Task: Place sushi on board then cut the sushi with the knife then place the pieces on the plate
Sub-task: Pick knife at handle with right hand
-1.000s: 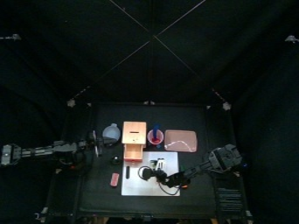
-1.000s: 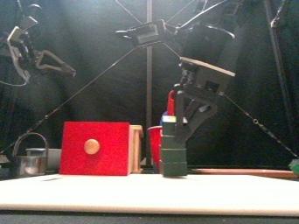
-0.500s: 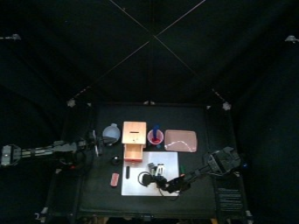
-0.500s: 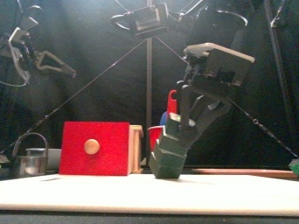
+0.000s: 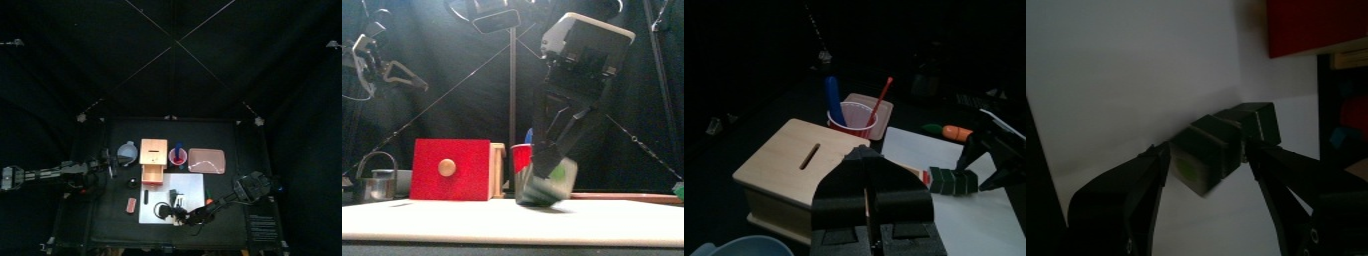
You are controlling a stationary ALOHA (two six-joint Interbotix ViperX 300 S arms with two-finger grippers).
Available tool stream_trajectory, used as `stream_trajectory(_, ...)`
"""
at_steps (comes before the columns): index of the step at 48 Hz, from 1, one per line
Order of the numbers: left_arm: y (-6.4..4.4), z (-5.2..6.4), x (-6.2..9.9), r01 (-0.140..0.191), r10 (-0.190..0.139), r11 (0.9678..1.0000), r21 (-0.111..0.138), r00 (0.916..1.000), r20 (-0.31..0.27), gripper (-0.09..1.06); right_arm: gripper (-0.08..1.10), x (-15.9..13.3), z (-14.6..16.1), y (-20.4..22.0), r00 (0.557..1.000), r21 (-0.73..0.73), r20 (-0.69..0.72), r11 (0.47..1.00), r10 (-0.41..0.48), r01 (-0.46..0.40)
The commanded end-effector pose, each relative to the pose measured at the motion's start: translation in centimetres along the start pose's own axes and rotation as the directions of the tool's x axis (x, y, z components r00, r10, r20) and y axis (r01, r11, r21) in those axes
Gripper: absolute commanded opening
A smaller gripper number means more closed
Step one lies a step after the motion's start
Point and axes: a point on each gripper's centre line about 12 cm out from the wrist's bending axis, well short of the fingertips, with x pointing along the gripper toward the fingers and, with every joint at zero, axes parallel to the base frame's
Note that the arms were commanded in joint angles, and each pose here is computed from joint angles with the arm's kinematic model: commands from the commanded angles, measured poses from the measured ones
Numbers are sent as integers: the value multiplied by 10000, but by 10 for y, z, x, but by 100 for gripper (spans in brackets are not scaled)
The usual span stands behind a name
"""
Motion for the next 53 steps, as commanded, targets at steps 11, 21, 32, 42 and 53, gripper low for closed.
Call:
stream_trajectory(11,1,3,1,-54,55,9999,-92,9999,110,5,93,-26,8,-21,9994,522,303,9985,-151,135)
stream_trajectory(21,1,4,1,-52,53,10000,-62,9999,141,5,93,-61,-2,-70,9979,1513,651,9885,-70,-29)
stream_trajectory(32,0,6,2,-41,42,10000,-49,9998,202,5,92,-88,-19,-132,9912,2422,1321,9699,-82,-242)
stream_trajectory(42,-6,10,3,269,-272,9996,118,9993,250,5,92,-92,-41,-187,9770,3781,2113,9193,293,-1093)
stream_trajectory(53,-56,11,14,2724,-2695,9527,1347,9622,-397,6,92,-85,-61,-224,9821,4091,1757,9024,678,-1355)
